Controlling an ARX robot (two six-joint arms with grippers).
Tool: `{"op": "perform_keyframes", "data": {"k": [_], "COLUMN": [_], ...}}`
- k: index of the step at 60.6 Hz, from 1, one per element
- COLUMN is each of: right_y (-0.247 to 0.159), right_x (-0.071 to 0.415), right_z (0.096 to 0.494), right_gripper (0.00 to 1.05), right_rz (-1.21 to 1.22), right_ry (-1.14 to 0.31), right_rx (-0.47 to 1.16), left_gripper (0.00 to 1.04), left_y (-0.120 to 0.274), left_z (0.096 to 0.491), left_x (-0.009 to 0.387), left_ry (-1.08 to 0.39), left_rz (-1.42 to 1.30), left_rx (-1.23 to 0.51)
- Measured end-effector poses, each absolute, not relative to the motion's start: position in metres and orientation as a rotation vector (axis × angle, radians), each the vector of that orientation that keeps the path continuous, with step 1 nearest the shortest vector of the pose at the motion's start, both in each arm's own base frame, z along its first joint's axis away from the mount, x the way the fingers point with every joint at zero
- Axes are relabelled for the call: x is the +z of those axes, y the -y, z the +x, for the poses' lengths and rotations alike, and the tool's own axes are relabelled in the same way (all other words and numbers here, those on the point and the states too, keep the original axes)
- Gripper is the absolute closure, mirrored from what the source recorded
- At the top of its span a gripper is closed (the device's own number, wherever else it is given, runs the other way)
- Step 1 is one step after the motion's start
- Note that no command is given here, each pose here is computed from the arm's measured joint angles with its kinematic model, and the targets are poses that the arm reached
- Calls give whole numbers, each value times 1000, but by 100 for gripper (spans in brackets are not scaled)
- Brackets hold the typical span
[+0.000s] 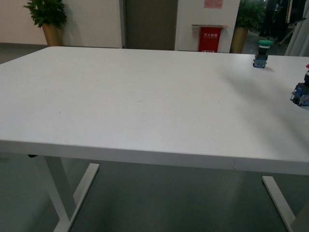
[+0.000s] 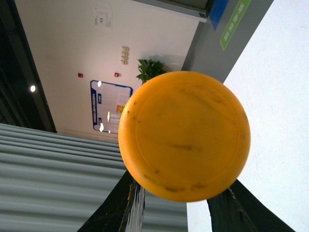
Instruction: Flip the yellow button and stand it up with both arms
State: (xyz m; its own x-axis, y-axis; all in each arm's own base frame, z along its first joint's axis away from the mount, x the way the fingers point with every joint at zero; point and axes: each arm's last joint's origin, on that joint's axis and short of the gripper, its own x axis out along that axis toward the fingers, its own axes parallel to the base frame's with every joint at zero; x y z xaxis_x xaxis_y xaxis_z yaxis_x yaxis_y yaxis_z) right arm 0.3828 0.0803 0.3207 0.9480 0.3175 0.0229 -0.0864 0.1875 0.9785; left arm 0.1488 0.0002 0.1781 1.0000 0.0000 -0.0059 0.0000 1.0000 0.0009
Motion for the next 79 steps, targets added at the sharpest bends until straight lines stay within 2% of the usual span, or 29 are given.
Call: {"op": "perform_keyframes", "data": {"k": [79], "right_y": [-80], "right_x": [317], "right_z": [385], "right_gripper": [75], "right_rz": [1236], "right_ry": [-252], "right_rx": [248], "left_gripper": [101], "left_y": [0], "left_z": [109], "left_x": [175], "left_ry": [28], "left_rz": [-2], "left_rx": [1]}}
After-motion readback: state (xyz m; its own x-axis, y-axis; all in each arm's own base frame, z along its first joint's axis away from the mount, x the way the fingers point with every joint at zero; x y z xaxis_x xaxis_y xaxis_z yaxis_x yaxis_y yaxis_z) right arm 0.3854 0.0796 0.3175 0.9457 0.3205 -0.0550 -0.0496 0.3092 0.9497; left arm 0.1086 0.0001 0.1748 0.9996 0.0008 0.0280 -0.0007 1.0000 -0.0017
